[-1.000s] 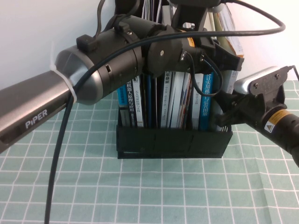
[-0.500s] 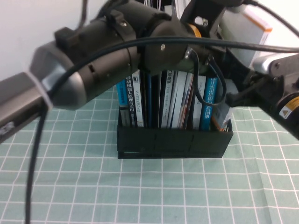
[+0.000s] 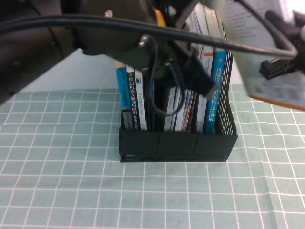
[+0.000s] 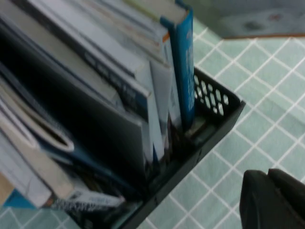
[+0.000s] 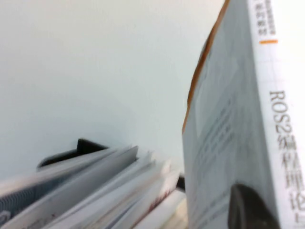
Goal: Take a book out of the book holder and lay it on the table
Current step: Pick up the right side book from the book shelf, then place the picked book on the book
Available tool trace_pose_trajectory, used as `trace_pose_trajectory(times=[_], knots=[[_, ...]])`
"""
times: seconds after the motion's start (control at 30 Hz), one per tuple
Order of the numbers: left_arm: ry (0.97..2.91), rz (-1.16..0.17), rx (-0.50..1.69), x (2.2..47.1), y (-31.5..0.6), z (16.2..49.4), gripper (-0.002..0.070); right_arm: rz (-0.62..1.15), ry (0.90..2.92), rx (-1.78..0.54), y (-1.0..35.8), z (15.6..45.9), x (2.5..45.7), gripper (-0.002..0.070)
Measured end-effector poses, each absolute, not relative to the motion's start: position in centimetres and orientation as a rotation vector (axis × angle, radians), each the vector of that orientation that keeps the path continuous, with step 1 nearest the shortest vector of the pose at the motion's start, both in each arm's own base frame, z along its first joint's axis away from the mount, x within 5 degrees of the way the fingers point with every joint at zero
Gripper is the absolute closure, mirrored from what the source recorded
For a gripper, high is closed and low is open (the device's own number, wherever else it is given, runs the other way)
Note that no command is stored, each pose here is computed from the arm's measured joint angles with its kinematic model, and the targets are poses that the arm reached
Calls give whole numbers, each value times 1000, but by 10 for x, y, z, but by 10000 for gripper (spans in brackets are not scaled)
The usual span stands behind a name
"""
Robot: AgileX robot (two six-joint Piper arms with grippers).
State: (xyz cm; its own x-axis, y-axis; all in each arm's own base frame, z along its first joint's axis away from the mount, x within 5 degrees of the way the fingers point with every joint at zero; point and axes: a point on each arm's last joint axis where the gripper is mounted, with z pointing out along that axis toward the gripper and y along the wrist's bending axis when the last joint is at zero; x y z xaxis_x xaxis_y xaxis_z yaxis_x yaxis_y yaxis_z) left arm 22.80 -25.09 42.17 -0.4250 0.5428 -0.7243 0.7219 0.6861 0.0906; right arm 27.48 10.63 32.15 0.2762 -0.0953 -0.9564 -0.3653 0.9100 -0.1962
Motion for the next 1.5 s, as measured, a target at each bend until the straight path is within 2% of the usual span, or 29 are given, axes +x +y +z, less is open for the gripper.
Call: trace_pose_trajectory(times=[0.2,0.47,0.67,0.77,0.9,1.13,1.33,1.5], knots=[[2133,-277,953,207,-224,445,678,130,1211,-485,101,359,252,557],[2056,-229,877,163,-162,491,678,80,1091,-653,104,421,229,557],[2081,-233,812,136,-127,501,678,128,1017,-842,117,442,217,557],[2085,-248,765,125,-114,495,678,178,1002,-958,130,439,209,557],[2112,-288,689,114,-101,470,678,248,1010,-1134,150,428,195,557],[2038,-478,491,99,-86,412,678,321,1011,-1346,179,408,175,557],[2007,-618,365,94,-85,356,678,367,1123,-1412,199,371,195,557],[2020,-666,326,93,-85,331,678,276,1188,-1480,210,338,219,557]])
